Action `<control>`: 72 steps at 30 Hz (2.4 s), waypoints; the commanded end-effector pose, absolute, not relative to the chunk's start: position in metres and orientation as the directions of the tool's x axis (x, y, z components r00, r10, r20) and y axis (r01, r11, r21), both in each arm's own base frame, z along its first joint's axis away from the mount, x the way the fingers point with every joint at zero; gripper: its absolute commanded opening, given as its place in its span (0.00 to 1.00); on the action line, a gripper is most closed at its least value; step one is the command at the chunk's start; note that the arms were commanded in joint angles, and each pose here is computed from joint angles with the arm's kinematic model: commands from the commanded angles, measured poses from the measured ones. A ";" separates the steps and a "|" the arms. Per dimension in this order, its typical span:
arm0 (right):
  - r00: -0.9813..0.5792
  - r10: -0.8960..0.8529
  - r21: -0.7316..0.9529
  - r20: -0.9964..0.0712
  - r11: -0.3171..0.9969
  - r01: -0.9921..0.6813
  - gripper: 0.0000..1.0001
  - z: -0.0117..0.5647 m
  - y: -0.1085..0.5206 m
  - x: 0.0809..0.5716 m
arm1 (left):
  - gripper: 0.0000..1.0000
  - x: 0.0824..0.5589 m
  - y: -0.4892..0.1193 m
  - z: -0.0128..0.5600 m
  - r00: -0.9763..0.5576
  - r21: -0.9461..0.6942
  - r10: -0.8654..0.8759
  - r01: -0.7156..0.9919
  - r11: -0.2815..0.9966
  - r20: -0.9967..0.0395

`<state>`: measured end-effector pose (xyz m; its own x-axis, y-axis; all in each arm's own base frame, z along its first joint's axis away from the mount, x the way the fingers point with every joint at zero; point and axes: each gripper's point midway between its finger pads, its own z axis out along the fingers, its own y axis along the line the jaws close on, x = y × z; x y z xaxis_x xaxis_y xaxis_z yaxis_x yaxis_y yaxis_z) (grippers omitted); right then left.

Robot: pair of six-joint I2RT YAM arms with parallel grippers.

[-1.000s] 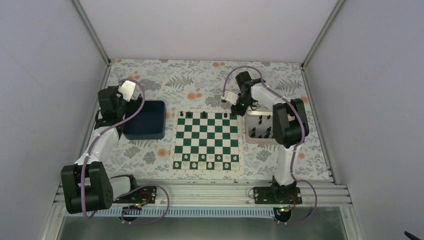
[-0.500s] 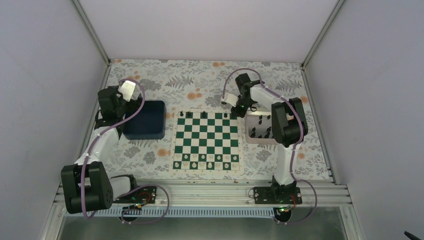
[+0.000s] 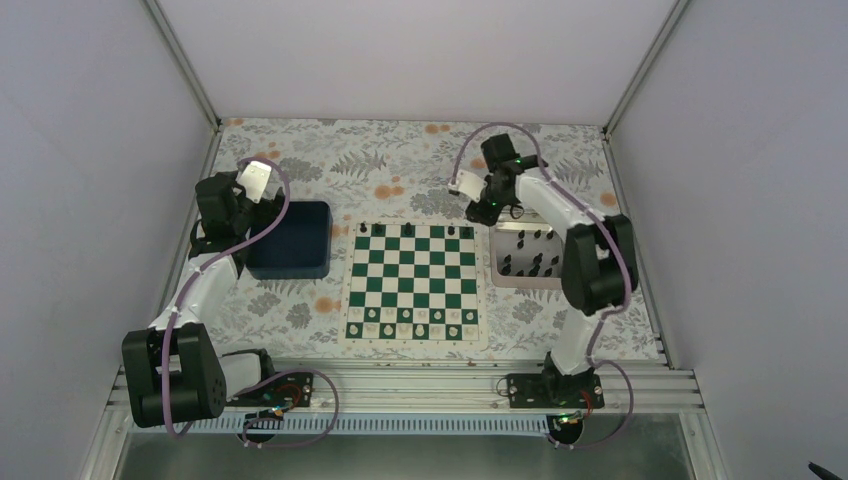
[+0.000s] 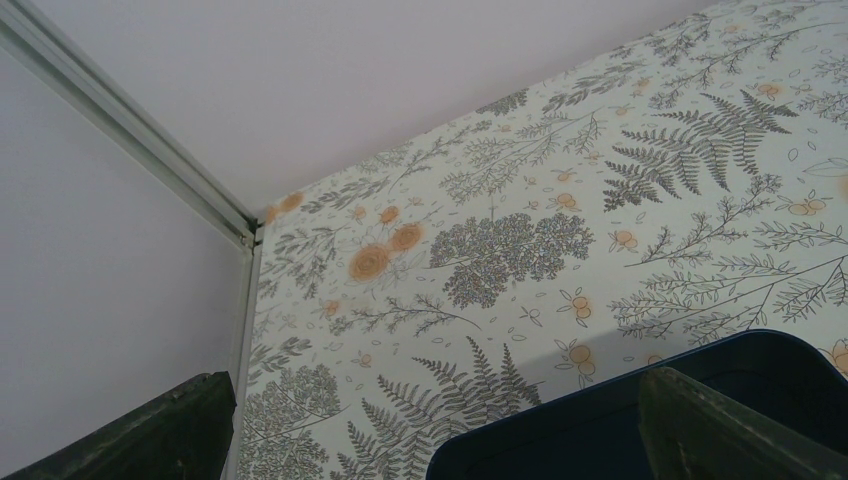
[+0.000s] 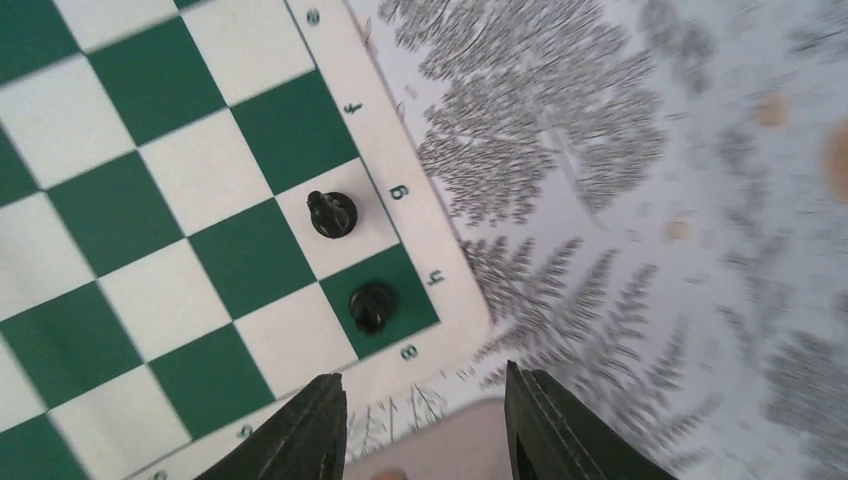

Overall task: Set up the chess pieces on the board
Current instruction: Place the chess piece on the chessboard, then pick up the chess piece from the storage box.

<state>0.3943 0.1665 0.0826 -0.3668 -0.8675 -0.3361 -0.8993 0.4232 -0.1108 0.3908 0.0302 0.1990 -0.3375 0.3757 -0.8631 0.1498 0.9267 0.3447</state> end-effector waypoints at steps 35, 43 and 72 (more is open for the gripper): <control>-0.654 -0.719 -0.079 -0.237 0.685 -0.724 0.35 0.070 0.018 0.273 | 1.00 0.393 0.029 0.208 -0.315 0.343 0.374 0.152 0.927 -0.872; -0.662 -0.716 -0.065 -0.220 0.688 -0.723 0.35 0.060 0.015 0.276 | 1.00 0.393 0.030 0.205 -0.320 0.343 0.375 0.153 0.927 -0.870; -0.610 -0.749 -0.059 -0.257 0.643 -0.764 0.07 0.114 0.039 0.292 | 1.00 0.394 0.031 0.204 -0.322 0.344 0.374 0.149 0.927 -0.870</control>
